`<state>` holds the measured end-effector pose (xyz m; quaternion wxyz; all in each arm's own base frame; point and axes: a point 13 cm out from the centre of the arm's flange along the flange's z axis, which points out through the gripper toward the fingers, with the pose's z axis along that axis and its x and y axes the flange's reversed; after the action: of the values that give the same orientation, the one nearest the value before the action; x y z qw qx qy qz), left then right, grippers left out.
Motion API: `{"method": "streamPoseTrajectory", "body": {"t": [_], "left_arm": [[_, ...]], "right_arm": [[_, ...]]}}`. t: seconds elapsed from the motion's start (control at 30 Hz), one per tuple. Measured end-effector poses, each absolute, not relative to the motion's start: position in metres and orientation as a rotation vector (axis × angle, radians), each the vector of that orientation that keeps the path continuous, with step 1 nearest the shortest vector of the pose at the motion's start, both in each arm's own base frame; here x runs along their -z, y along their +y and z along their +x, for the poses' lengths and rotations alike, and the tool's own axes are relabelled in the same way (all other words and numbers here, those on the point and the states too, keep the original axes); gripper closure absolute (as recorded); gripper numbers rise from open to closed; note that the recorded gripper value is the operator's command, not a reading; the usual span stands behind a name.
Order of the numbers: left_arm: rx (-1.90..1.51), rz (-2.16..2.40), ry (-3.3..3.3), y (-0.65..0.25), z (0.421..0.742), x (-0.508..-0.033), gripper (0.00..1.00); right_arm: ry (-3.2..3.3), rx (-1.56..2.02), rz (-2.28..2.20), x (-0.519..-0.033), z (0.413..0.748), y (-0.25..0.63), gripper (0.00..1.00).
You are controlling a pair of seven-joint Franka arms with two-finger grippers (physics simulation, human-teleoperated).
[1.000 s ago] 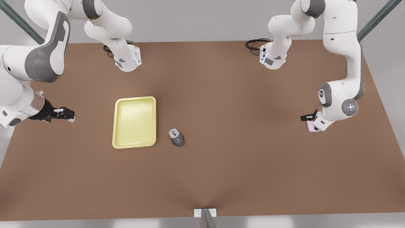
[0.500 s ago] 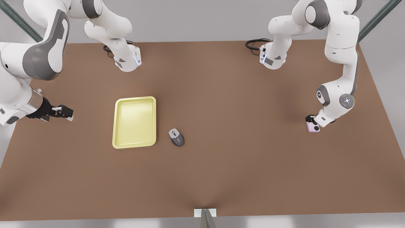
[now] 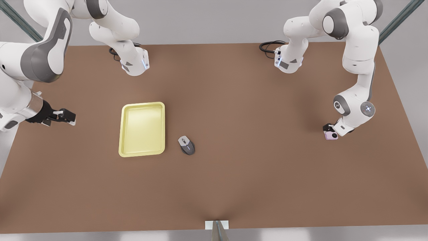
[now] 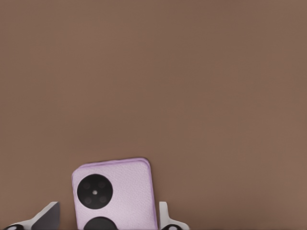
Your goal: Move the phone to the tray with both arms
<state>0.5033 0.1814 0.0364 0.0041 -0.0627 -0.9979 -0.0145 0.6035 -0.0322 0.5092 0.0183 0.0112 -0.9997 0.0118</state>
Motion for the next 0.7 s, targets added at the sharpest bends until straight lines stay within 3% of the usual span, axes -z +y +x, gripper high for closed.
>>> {"method": "streamPoseTrajectory", "body": {"t": [0.13, 0.17, 0.2, 0.27, 0.7], "left_arm": [[0.039, -0.225, -3.114, 0.181, 0.501, -0.027, 0.0], [0.038, -0.231, -3.112, 0.181, 0.5, -0.026, 0.05], [0.036, -0.237, -3.11, 0.181, 0.5, -0.025, 0.17], [0.037, -0.247, -3.108, 0.181, 0.499, -0.024, 0.21], [0.037, -0.321, -3.127, 0.174, 0.515, -0.039, 0.29]], "right_arm": [[-3.102, -0.037, 0.042, -0.509, 0.603, -0.03, 0.0], [-3.096, -0.036, 0.044, -0.509, 0.601, -0.029, 0.0], [-3.091, -0.035, 0.044, -0.509, 0.6, -0.029, 0.0], [-3.084, -0.034, 0.036, -0.509, 0.598, -0.032, 0.0], [-3.064, -0.045, 0.029, -0.506, 0.594, -0.036, 0.0]]}}
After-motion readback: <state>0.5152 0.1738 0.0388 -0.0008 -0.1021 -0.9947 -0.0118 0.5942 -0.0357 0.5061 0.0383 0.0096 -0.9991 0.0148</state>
